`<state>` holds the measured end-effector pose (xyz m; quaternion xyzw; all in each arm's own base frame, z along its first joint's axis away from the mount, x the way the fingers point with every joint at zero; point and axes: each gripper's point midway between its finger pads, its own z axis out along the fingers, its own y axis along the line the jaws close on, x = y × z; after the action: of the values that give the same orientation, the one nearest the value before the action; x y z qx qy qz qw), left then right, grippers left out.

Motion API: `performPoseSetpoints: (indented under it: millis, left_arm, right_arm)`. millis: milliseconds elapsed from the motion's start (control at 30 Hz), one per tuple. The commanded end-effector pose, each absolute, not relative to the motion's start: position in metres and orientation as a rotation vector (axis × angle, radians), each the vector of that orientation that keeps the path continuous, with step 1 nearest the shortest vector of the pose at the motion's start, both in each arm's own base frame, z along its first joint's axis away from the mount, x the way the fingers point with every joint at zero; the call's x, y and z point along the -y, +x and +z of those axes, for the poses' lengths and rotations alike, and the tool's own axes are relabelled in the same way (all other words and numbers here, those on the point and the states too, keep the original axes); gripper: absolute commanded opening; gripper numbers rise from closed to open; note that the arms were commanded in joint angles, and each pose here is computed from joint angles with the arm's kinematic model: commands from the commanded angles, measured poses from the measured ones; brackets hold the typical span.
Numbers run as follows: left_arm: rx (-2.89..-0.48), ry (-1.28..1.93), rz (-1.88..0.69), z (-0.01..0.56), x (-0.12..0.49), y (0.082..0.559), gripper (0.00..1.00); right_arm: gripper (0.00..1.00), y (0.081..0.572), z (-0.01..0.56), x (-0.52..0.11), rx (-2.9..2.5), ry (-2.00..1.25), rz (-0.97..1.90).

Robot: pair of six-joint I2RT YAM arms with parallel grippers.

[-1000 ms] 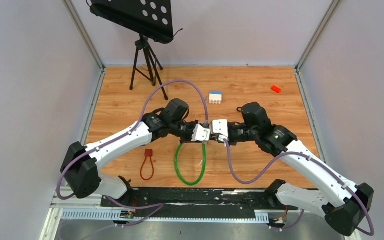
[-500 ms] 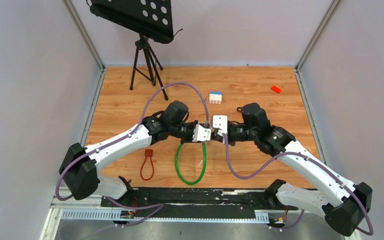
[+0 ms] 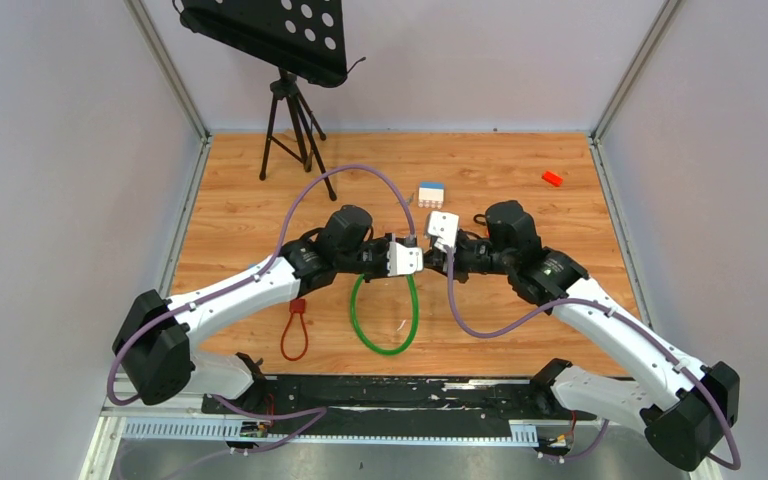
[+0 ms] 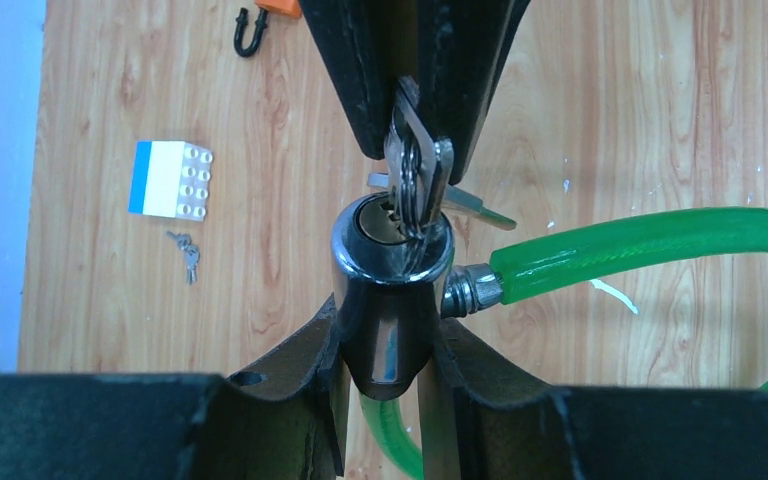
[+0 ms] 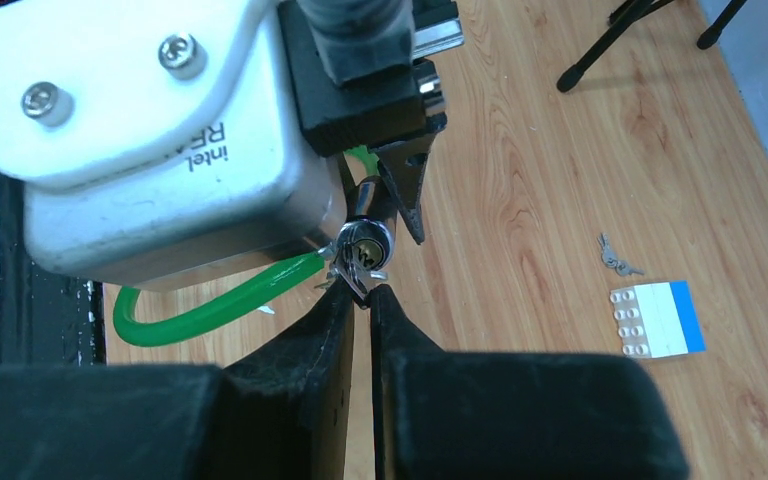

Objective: Unlock with the key
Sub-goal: Unlock the lock.

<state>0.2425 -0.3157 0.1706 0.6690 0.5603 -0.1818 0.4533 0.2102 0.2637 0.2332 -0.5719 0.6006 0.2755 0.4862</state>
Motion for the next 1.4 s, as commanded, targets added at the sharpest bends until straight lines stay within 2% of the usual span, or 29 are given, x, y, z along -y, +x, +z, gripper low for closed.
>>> performPoseSetpoints:
  millis: [0, 100, 300, 733, 933, 1067, 1233, 1367]
  left_arm:
    - [-1.322, 1.508, -0.402, 0.21, 0.319, 0.261, 0.0]
    - [-1.314, 1.533, -0.423, 0.207, 0.319, 0.256, 0.0]
    - [-1.306, 1.554, -0.445, 0.204, 0.32, 0.25, 0.0]
    - [-1.313, 1.573, -0.485, 0.201, 0.322, 0.245, 0.0]
    - [-1.365, 1.447, -0.461, 0.214, 0.319, 0.259, 0.0]
    - [-1.401, 1.354, -0.446, 0.223, 0.316, 0.27, 0.0]
    - [-1.426, 1.294, -0.43, 0.229, 0.312, 0.277, 0.0]
    - [-1.449, 1.248, -0.428, 0.232, 0.309, 0.282, 0.0]
  right_arm:
    - [0.12, 0.202, 0.236, -0.267, -1.469, -1.376, 0.745]
    - [0.25, 0.201, 0.242, -0.266, -1.438, -1.399, 0.731]
    - [0.41, 0.197, 0.247, -0.264, -1.396, -1.456, 0.711]
    - [0.42, 0.212, 0.256, -0.264, -1.419, -1.409, 0.656]
    - [0.62, 0.223, 0.247, -0.261, -1.526, -1.294, 0.671]
    - [0.68, 0.225, 0.237, -0.263, -1.601, -1.244, 0.764]
    - [0.68, 0.225, 0.214, -0.271, -1.695, -1.228, 0.88]
    - [0.63, 0.225, 0.198, -0.28, -1.752, -1.238, 0.96]
